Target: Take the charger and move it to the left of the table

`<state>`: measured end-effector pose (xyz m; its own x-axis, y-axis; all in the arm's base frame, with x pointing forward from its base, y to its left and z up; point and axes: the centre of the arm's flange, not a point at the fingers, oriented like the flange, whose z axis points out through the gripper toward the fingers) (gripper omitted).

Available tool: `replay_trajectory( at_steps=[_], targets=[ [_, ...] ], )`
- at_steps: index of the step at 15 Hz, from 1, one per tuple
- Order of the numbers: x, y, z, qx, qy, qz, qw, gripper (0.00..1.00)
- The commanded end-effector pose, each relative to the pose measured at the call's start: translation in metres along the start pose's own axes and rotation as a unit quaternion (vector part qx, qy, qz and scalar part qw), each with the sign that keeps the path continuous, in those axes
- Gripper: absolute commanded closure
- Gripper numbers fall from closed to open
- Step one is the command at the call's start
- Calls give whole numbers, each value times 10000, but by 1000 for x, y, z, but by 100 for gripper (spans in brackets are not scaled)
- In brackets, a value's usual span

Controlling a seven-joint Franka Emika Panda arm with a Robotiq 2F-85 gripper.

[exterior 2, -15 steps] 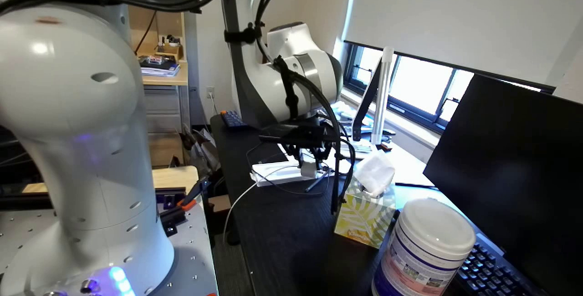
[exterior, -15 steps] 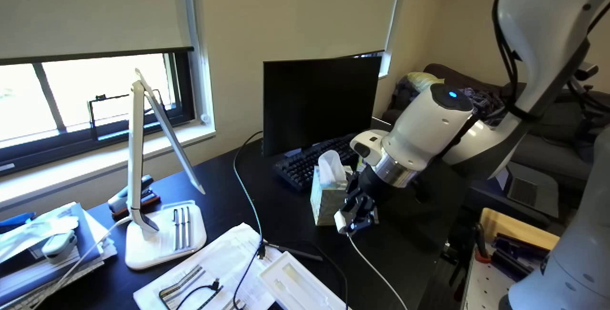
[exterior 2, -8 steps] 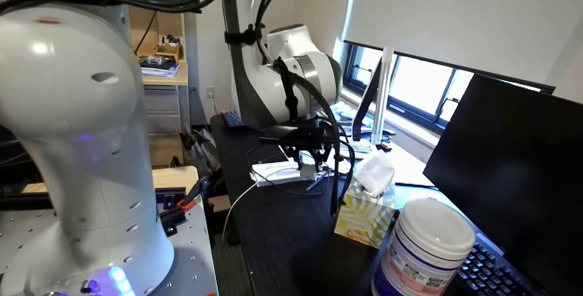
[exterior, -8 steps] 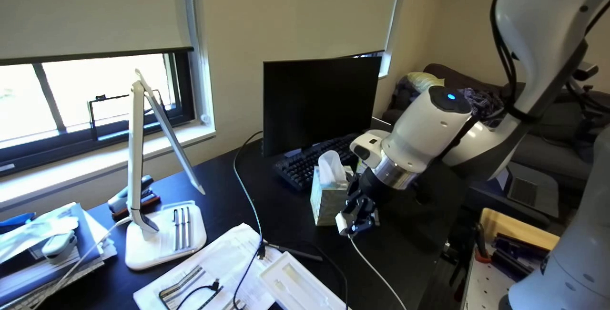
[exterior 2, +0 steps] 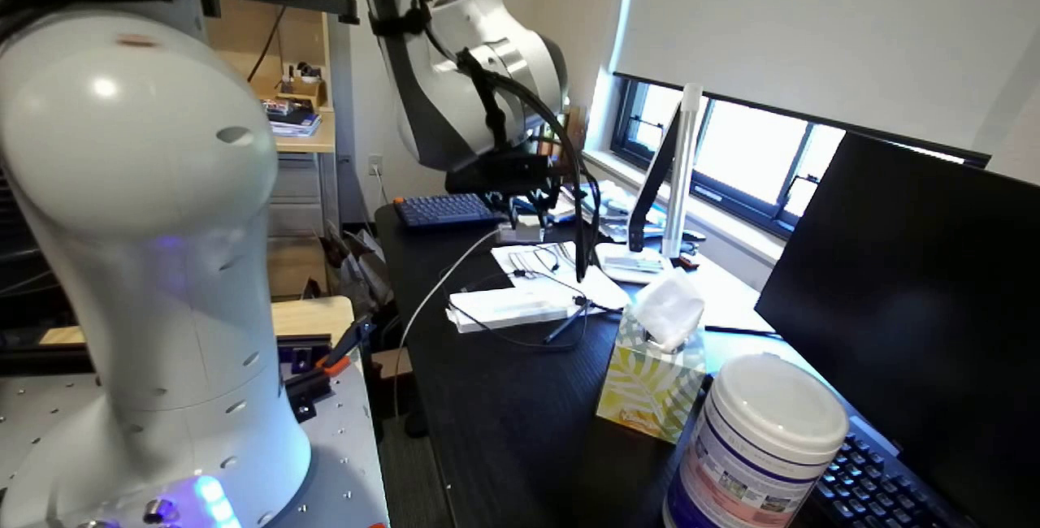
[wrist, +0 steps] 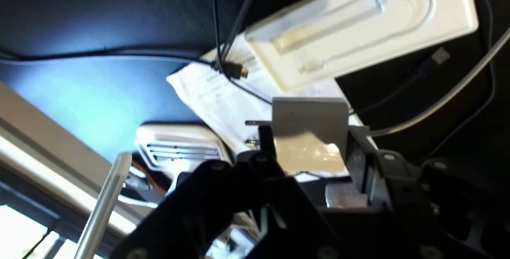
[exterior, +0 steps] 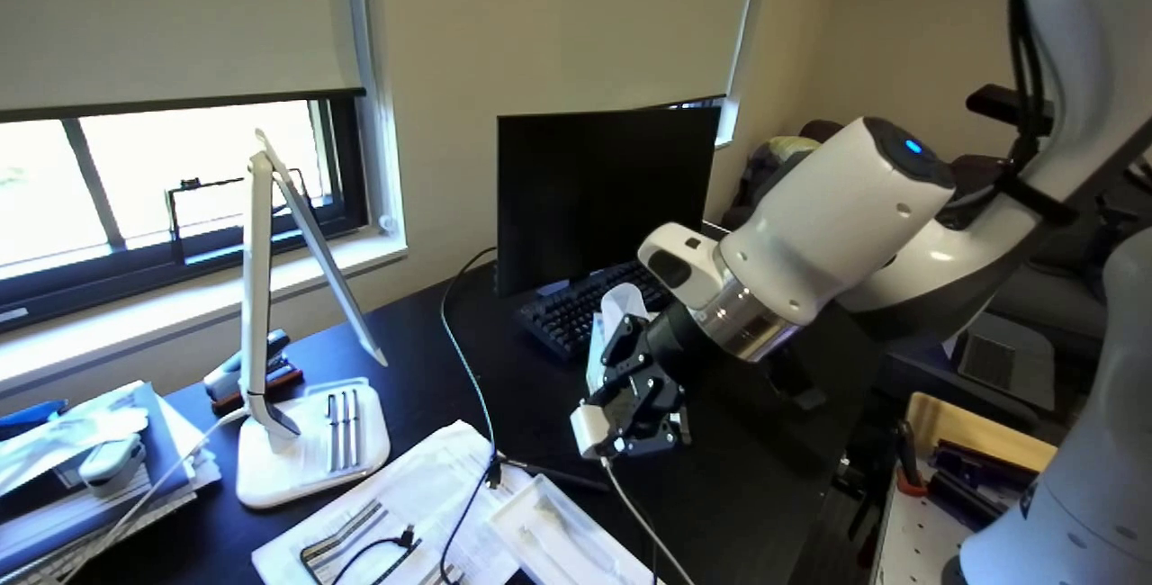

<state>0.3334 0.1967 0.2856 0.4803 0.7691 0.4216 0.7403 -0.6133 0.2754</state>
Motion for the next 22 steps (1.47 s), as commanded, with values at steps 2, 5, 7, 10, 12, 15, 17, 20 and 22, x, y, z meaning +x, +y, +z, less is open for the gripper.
replay_trajectory(
  at_steps=[2, 5, 7, 10, 12, 15, 17, 20, 22],
  targets=[
    [86, 14, -67, -491, 467, -77, 9977, 80],
    [131, 23, -98, -888, 824, 126, 9926, 80],
    [162, 34, -128, -1257, 1136, 343, 9850, 80],
    [207, 56, -190, -1797, 1613, 579, 9687, 80],
    [233, 74, -239, -2205, 1910, 749, 9536, 80],
    [268, 101, -318, -2631, 2223, 1015, 9333, 80],
    [279, 112, -356, -2828, 2373, 1143, 9223, 80],
    [264, 121, -358, -2830, 2527, 891, 9209, 80],
    [270, 117, -363, -2849, 2527, 1058, 9186, 55]
  ],
)
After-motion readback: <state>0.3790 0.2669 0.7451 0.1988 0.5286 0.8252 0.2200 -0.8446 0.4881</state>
